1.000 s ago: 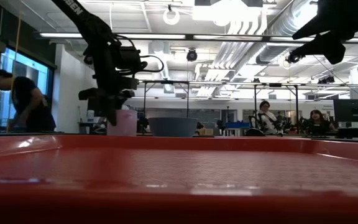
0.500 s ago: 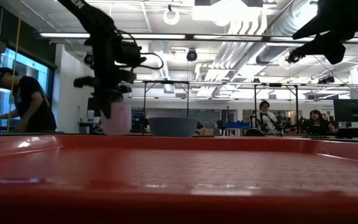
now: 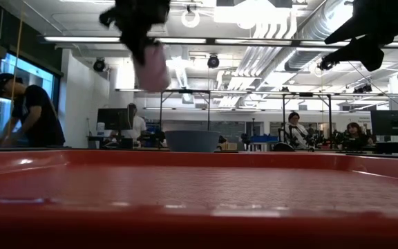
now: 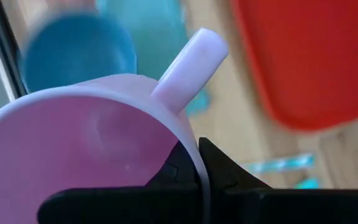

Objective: Set up tray
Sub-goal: Put the purple mug in the top right of the tray

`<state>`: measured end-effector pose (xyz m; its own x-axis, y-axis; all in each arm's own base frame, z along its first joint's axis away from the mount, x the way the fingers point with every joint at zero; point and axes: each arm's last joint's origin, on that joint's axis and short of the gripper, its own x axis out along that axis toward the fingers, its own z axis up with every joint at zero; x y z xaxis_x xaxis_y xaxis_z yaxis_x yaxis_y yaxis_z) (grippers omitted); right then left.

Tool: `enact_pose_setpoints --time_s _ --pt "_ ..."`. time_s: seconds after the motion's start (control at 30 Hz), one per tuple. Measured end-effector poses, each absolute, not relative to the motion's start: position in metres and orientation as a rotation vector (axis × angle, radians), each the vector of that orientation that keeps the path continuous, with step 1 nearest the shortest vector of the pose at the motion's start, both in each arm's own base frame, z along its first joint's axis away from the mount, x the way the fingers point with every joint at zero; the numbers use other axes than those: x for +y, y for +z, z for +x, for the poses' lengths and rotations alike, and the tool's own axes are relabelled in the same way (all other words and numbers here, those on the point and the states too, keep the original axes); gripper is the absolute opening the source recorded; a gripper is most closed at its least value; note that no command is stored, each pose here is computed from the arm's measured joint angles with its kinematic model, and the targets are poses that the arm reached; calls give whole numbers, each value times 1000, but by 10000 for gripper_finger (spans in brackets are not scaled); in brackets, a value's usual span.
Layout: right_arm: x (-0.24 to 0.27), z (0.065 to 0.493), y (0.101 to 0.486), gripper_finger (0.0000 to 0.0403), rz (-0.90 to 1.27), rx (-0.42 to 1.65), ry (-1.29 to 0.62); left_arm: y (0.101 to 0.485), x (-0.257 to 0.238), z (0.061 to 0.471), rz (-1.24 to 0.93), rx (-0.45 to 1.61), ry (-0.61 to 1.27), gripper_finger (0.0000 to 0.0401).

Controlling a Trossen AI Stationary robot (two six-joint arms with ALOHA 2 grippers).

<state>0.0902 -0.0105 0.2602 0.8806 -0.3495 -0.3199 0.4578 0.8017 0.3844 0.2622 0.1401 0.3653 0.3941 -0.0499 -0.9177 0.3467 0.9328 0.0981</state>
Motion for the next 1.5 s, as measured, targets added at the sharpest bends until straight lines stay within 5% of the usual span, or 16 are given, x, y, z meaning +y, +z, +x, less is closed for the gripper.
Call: enact_pose_setpoints --time_s 0.6,1.13,1.5 --pt "-10 90 260 208 453 244 -432 438 11 323 325 607 -437 24" --pt "-9 91 260 208 453 256 -396 378 0 418 205 504 -515 24" --pt "-9 90 259 208 454 268 -383 329 3 446 182 649 -463 24"
